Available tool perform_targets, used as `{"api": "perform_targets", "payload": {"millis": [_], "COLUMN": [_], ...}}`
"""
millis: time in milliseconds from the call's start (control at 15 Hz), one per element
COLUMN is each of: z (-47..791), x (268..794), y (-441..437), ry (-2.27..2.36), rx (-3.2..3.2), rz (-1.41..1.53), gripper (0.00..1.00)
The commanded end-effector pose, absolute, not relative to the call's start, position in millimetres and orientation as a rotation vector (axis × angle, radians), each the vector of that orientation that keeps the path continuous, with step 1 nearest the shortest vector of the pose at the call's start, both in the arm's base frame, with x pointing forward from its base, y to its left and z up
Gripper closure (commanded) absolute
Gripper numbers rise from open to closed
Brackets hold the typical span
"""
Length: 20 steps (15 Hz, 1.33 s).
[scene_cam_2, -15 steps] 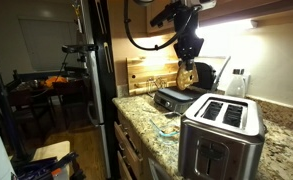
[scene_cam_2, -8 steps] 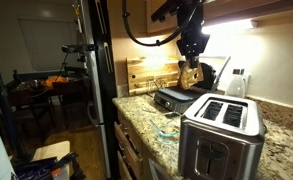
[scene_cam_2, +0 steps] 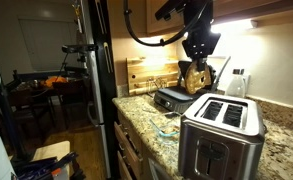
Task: Put a slice of bread in the toaster
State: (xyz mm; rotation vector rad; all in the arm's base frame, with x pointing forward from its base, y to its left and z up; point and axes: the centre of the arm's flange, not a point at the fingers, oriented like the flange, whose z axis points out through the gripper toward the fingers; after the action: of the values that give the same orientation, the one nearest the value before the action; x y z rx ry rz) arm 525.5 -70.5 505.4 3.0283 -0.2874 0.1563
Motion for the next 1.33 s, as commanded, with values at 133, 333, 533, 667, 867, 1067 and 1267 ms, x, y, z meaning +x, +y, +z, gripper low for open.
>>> {"api": "perform_targets", "payload": {"millis": [133, 333, 533, 667, 867, 1067, 1267], "z": [513, 511, 510, 510, 507, 503, 497], "x": [508, 511, 512, 513, 517, 521, 526], "y": [-95, -91, -81, -75, -72, -76, -81], "ry": [-0.209, -0.119, -0.004, 0.071, 0.157, 0.206, 0.223], "rx": [3.007, 2.994, 2.997, 2.990, 2.980, 2.978, 2.960], "rz": [0.142, 0.120, 0.093, 0.072, 0.032, -0.007, -0.037], "gripper": [0.92, 0.92, 0.92, 0.92, 0.92, 0.92, 0.92]}}
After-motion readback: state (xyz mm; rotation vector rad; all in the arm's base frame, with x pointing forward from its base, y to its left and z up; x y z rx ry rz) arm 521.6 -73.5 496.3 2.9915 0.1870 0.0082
